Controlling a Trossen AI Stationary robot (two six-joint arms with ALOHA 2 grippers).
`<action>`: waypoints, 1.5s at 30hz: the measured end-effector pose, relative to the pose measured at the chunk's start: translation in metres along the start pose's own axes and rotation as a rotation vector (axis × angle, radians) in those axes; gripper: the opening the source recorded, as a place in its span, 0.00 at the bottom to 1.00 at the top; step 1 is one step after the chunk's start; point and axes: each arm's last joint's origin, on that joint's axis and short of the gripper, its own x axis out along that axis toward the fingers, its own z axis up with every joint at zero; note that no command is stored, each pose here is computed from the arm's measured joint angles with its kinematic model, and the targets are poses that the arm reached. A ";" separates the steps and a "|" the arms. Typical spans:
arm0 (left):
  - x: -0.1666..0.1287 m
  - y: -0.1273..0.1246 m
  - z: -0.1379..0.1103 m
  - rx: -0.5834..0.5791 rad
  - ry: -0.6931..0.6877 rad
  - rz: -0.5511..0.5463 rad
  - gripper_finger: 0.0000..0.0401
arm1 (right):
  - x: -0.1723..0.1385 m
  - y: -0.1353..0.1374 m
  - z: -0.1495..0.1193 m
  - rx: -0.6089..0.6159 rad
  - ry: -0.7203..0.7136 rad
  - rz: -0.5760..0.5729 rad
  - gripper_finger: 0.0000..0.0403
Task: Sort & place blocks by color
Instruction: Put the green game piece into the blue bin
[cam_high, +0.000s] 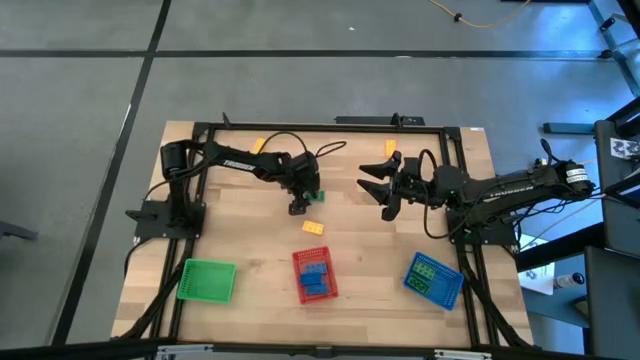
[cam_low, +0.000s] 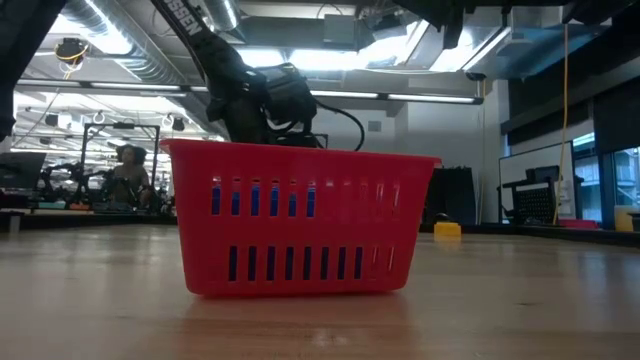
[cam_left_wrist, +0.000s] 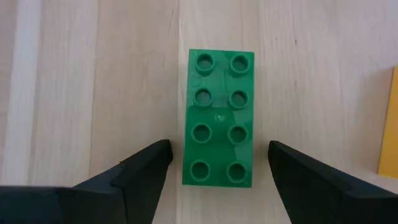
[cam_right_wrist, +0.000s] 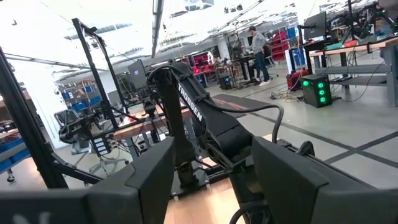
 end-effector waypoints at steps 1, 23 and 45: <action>0.000 0.000 0.000 0.000 0.000 -0.002 0.66 | 0.000 0.000 0.000 0.000 0.000 0.000 0.54; -0.098 0.012 0.017 -0.220 -0.251 -0.067 0.32 | 0.000 -0.001 0.001 -0.019 -0.015 -0.032 0.54; -0.183 -0.099 0.004 -0.317 -1.109 -0.037 0.32 | 0.000 0.000 0.000 -0.029 0.000 0.001 0.54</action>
